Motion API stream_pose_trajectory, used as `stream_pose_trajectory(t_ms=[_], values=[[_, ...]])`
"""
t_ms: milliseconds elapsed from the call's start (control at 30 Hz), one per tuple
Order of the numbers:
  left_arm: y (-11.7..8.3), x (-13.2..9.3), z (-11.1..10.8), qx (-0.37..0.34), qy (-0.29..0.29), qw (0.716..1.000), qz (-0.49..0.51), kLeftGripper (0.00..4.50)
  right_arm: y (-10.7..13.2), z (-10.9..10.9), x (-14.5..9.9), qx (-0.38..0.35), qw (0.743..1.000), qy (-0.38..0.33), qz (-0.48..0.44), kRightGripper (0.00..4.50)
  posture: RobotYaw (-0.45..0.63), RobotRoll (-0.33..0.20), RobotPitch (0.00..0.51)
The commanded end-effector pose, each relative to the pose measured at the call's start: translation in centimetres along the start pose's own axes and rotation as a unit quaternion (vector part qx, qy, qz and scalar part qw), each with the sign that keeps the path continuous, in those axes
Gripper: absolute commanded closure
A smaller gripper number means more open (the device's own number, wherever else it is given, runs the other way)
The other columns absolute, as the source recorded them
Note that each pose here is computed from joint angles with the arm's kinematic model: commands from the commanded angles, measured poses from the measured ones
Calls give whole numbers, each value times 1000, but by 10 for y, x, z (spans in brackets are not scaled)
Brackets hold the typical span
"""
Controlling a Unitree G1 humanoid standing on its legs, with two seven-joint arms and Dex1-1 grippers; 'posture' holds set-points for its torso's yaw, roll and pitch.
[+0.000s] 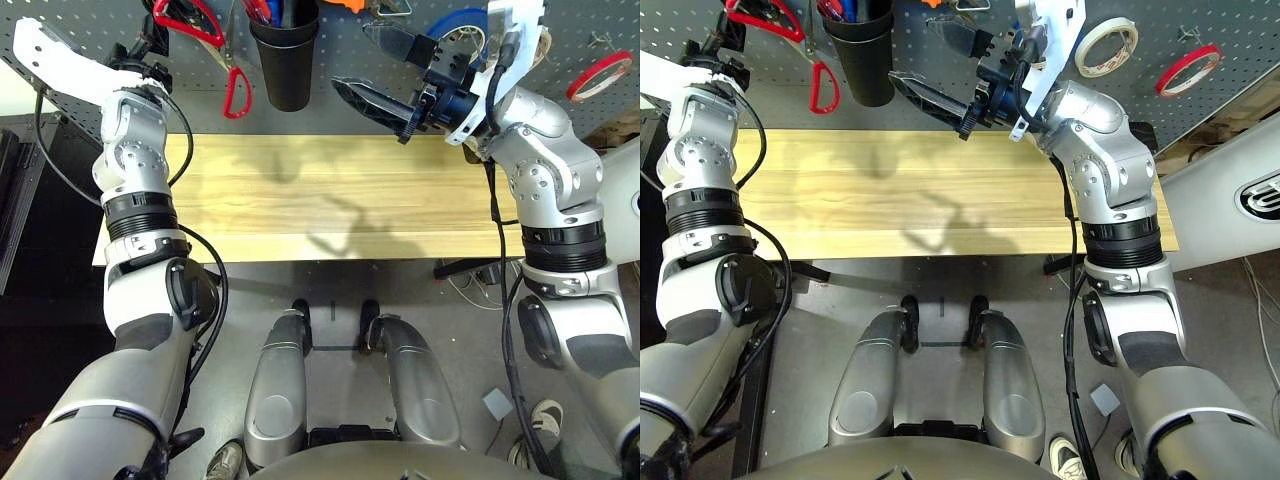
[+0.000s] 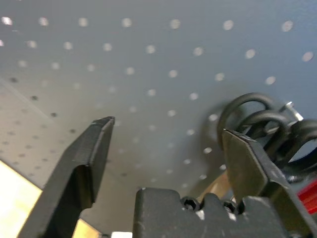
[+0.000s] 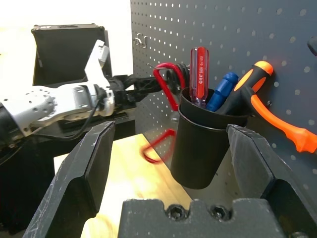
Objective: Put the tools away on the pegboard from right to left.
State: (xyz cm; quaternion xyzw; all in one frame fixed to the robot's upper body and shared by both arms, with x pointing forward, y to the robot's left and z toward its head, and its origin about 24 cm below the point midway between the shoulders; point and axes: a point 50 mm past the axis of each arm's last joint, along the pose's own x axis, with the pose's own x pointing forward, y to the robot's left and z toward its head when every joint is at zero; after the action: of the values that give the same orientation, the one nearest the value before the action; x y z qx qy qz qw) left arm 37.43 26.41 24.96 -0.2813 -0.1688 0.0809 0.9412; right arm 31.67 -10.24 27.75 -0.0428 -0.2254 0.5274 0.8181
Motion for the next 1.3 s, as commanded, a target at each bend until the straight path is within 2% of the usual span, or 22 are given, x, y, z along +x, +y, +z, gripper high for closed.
stream_pose_trajectory(t_ms=[33, 300, 467, 667, 800, 967, 1033, 1167, 1300], values=[[9, -11, 0, 15, 9, 1000, 16, 39, 2, -5, -4, 1, 1000, 7, 2, 0, -2, 0, 293], [31, -40, -7, 41, 37, 997, 48, 39, 2, -18, -10, 11, 1000, 20, -11, 0, 12, 0, 296], [33, -50, -11, 66, 57, 995, 41, 39, 1, -27, -16, 16, 999, 31, -30, 0, 11, 0, 295], [32, -60, -26, 197, 111, 974, -23, 39, -14, -66, -43, 31, 981, 109, -156, 0, 9, 0, 293], [44, -69, -38, 214, 133, 967, -34, 39, -22, -88, -64, 35, 950, 138, -277, 0, 6, 0, 292], [61, -77, -45, 219, 120, 968, -18, 39, -28, -109, -91, 7, 904, 165, -394, 0, 0, 0, 291], [67, -80, -48, 233, 113, 966, -15, 39, -31, -119, -106, -18, 879, 188, -439, 0, -6, 0, 287], [84, -85, -51, 257, 95, 962, 5, 39, -37, -134, -128, -46, 846, 215, -485, 0, -10, 0, 287], [95, -92, -56, 269, 86, 959, 16, 39, -43, -141, -145, -54, 827, 228, -511, 0, -11, 0, 287]])
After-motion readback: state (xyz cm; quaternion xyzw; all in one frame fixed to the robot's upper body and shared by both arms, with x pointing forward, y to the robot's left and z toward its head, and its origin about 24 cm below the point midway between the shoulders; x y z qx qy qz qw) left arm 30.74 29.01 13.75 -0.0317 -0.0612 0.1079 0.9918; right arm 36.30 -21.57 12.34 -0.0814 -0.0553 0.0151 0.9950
